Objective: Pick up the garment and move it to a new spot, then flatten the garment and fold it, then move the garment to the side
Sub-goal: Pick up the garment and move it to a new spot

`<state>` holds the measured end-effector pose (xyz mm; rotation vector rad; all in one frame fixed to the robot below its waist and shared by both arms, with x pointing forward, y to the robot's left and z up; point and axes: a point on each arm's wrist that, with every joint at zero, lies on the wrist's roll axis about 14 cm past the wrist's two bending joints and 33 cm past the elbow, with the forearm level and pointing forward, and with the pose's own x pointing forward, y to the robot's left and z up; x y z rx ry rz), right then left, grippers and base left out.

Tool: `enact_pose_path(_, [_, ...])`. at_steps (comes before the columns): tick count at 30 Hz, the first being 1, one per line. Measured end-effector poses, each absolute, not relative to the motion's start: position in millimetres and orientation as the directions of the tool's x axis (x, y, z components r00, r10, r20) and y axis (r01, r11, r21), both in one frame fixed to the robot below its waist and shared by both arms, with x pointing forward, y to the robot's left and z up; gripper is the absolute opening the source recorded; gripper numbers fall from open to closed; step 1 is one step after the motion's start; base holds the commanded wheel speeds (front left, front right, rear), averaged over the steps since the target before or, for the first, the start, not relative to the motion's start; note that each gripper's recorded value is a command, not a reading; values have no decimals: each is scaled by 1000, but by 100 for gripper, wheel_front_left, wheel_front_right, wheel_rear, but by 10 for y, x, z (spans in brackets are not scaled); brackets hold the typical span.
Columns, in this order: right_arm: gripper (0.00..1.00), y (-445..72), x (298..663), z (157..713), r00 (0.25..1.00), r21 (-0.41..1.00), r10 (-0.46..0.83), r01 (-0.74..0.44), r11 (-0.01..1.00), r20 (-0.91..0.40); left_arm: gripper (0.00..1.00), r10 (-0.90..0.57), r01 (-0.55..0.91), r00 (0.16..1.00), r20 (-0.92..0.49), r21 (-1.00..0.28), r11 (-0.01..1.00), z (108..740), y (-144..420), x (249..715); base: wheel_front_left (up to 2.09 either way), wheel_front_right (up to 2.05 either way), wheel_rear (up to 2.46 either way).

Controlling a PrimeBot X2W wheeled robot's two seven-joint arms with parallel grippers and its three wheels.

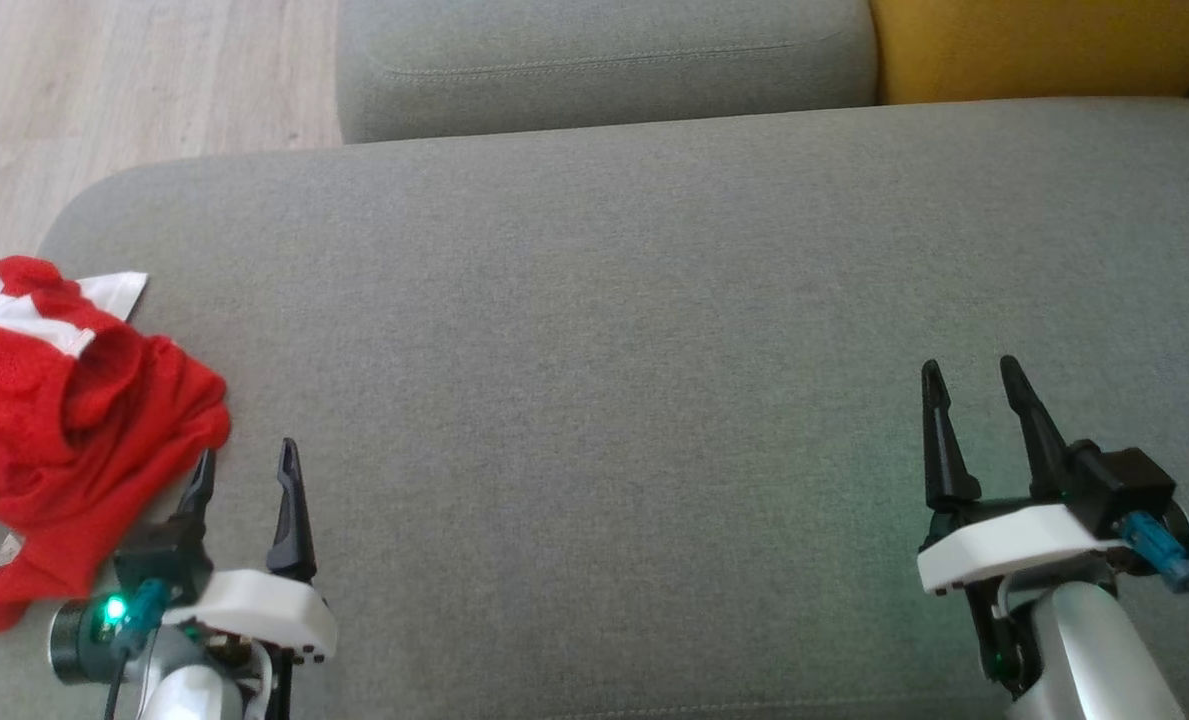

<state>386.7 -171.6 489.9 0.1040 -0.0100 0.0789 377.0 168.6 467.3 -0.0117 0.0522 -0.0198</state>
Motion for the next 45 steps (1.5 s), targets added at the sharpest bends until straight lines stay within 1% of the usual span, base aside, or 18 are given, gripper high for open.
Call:
enact_pose_path(6, [100,-1530,3942,4936,991,92,133,-135,987,27,100,8,-8,999,-52,-13,1000,4674,1788,3714,0,0,0])
enact_pose_path(13, [100,-982,4066,4969,958,92,285,-287,953,39,100,105,-106,994,-35,-10,994,4735,2092,3535,0,0,0])
enact_pose_path(18, [100,-483,4103,4983,909,107,414,-416,903,46,100,214,-215,976,-26,-14,977,4768,2415,3314,0,0,0])
enact_pose_path(21, [100,-162,4096,4999,868,108,494,-496,861,51,100,292,-292,956,-25,-15,956,4775,2643,3146,0,0,0])
enact_pose_path(27, [100,331,4037,4984,791,126,609,-610,782,50,100,419,-420,907,-34,-15,907,4751,3003,2795,0,0,0])
enact_pose_path(35, [100,697,3949,4937,721,132,692,-691,711,40,100,521,-522,852,-50,-13,853,4710,3271,2476,0,0,0])
enact_pose_path(41, [100,703,3946,4895,717,138,696,-693,707,32,100,536,-537,843,-52,-12,843,4710,3317,2490,0,0,0])
enact_pose_path(45, [100,671,4015,4903,726,140,687,-684,716,39,100,524,-527,848,-72,-35,849,4655,3290,2574,0,0,0])
